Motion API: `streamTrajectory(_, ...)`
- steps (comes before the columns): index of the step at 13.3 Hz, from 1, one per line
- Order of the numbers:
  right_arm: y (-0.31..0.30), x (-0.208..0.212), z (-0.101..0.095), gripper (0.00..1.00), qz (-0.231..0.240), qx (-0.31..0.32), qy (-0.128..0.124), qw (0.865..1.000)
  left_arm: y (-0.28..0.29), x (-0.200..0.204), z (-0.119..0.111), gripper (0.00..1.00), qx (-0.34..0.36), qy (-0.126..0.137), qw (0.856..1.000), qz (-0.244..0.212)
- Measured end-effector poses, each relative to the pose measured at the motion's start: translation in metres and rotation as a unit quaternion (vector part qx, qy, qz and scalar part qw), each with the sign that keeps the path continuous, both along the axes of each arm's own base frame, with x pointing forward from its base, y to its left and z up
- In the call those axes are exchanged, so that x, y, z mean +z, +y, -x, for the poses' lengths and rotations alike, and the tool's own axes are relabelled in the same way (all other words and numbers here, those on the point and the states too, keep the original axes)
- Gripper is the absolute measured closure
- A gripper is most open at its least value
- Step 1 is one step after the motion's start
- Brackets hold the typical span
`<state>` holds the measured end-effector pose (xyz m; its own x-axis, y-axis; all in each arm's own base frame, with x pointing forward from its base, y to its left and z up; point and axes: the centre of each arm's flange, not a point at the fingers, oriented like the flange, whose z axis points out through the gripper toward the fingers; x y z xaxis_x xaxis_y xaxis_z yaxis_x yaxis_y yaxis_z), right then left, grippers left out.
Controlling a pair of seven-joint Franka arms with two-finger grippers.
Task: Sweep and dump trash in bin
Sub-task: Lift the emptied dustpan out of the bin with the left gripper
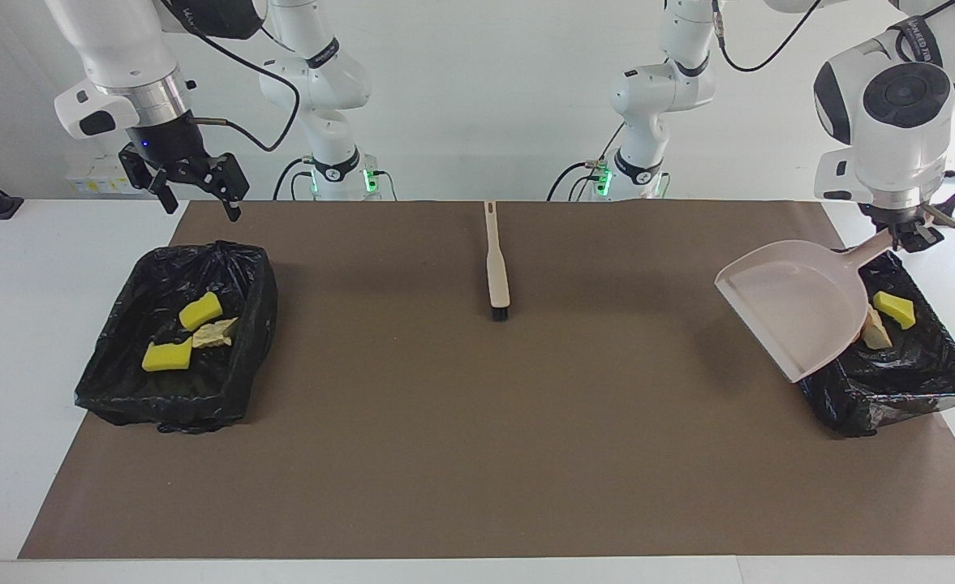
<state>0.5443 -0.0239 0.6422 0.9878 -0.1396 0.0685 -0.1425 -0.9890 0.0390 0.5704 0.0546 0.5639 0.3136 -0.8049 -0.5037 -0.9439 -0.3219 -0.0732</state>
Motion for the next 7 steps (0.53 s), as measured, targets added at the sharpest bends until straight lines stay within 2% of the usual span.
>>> streamTrajectory(2, 0.000, 0.000, 0.000, 0.00, 0.000, 0.000, 0.000, 1.000, -0.018, -0.010, 0.004, 0.69, 0.051, -0.018, 0.997, 0.046)
streamTrajectory(4, 0.000, 0.000, 0.000, 0.00, 0.000, 0.000, 0.000, 1.000, -0.055, -0.026, 0.006, 0.69, 0.110, -0.037, 0.991, 0.066)
streamTrajectory(7, 0.000, 0.000, 0.000, 0.00, 0.000, 0.000, 0.000, 1.000, -0.106, -0.045, 0.008, 0.69, 0.218, -0.067, 0.968, 0.100)
